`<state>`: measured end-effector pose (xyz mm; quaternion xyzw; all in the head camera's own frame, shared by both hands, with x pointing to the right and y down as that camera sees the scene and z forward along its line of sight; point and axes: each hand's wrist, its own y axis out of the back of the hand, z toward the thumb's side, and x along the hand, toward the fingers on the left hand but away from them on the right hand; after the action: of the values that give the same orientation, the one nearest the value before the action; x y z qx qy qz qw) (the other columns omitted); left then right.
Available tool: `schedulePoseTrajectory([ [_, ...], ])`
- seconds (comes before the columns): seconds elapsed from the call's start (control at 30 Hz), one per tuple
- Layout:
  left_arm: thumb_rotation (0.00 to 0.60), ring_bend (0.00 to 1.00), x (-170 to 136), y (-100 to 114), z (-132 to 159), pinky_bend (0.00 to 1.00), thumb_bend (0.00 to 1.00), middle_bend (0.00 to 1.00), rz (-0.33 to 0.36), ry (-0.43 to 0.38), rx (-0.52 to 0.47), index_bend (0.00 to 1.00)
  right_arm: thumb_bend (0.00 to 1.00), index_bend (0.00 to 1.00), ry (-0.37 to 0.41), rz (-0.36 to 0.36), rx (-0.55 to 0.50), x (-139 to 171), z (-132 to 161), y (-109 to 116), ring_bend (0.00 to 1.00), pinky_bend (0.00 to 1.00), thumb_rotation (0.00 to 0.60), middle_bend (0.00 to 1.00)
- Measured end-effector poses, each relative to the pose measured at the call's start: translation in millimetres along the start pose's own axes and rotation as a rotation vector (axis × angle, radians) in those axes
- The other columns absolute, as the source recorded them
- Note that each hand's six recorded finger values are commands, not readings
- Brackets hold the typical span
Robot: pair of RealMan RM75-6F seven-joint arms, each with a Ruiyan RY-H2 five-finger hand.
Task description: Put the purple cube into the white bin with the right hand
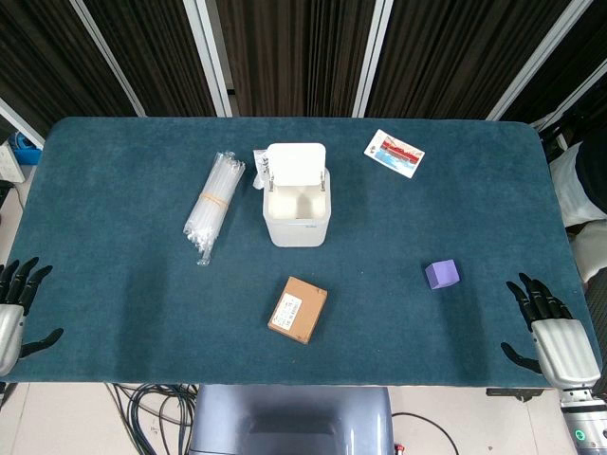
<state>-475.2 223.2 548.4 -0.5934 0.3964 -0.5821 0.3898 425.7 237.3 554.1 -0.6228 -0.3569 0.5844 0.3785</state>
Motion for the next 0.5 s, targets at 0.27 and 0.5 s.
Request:
schedulePoseTrajectory([
  [0.27,0.6,0.0,0.5,-1.1,0.1,0.0,0.07,0.15,-0.005,-0.001,0.005,0.18,0.09,0.04,0.012,0.003,0.001,-0.6,3.4,-1.5,0.06,0.23,0.6,0.04],
  [0.5,0.6,0.0,0.8,-2.5,-0.2,0.0,0.07,0.15,-0.012,0.004,0.01,0.18,0.09,0.04,0.011,0.001,-0.004,0.1,3.3,-0.1,0.06,0.23,0.6,0.04],
])
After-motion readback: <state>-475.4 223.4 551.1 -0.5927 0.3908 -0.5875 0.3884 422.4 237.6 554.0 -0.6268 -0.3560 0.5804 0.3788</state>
